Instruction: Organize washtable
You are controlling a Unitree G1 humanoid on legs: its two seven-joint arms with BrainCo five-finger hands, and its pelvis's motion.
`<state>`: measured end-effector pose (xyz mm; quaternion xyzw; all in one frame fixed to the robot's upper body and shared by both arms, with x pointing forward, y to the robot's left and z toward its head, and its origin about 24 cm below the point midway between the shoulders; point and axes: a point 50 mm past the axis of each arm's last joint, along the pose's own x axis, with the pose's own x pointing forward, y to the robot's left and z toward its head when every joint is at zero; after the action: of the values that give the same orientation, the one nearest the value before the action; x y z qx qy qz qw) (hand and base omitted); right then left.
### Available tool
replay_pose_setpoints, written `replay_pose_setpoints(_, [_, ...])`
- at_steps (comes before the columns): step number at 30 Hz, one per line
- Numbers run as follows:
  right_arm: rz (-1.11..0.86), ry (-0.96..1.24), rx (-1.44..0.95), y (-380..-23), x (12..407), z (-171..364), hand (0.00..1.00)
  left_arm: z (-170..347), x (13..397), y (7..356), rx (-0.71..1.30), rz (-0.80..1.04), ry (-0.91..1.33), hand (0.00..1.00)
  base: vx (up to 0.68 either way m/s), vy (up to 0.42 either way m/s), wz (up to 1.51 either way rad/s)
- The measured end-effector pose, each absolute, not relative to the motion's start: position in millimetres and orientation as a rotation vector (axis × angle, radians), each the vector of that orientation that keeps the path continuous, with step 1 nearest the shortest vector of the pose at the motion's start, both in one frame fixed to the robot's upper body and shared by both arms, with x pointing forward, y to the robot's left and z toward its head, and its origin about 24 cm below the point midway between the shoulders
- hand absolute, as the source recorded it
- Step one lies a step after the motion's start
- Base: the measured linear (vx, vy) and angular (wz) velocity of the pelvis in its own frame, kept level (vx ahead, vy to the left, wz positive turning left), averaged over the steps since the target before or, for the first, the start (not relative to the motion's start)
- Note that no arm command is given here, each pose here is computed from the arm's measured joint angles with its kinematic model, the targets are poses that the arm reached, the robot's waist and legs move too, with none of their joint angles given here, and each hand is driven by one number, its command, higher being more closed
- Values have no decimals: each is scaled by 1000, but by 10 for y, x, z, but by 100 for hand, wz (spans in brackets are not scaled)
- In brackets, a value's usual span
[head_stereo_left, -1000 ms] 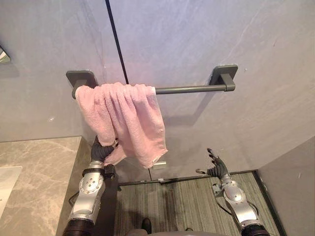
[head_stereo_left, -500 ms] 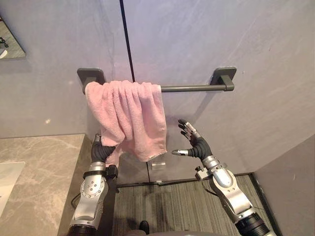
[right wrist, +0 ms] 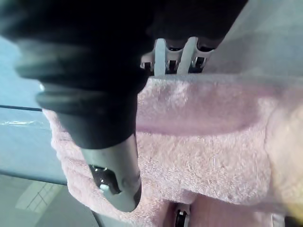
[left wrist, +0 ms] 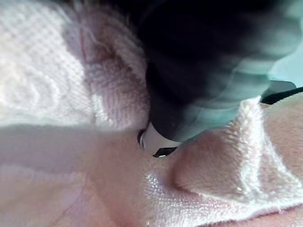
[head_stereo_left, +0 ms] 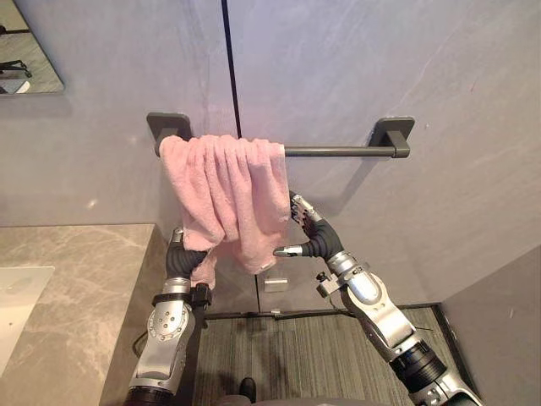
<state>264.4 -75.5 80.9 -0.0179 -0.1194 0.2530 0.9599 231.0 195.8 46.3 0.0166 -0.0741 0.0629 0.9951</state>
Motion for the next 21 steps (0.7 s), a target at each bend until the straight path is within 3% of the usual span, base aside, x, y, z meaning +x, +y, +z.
replay_pose_setpoints(1, [512,-241,-37,-757,2644,806,0,463,2309,1959,33,126,-148,100,-45,-25,4])
replay_pose_setpoints(2, [512,-239,-38,-759,2646,802,100,462,2309,1960,32,127,-148,100,-33,-22,1])
replay_pose_setpoints(21, [478,-212,-30,-822,2768,789,100,418,2307,1966,22,112,-128,100,-16,-11,0])
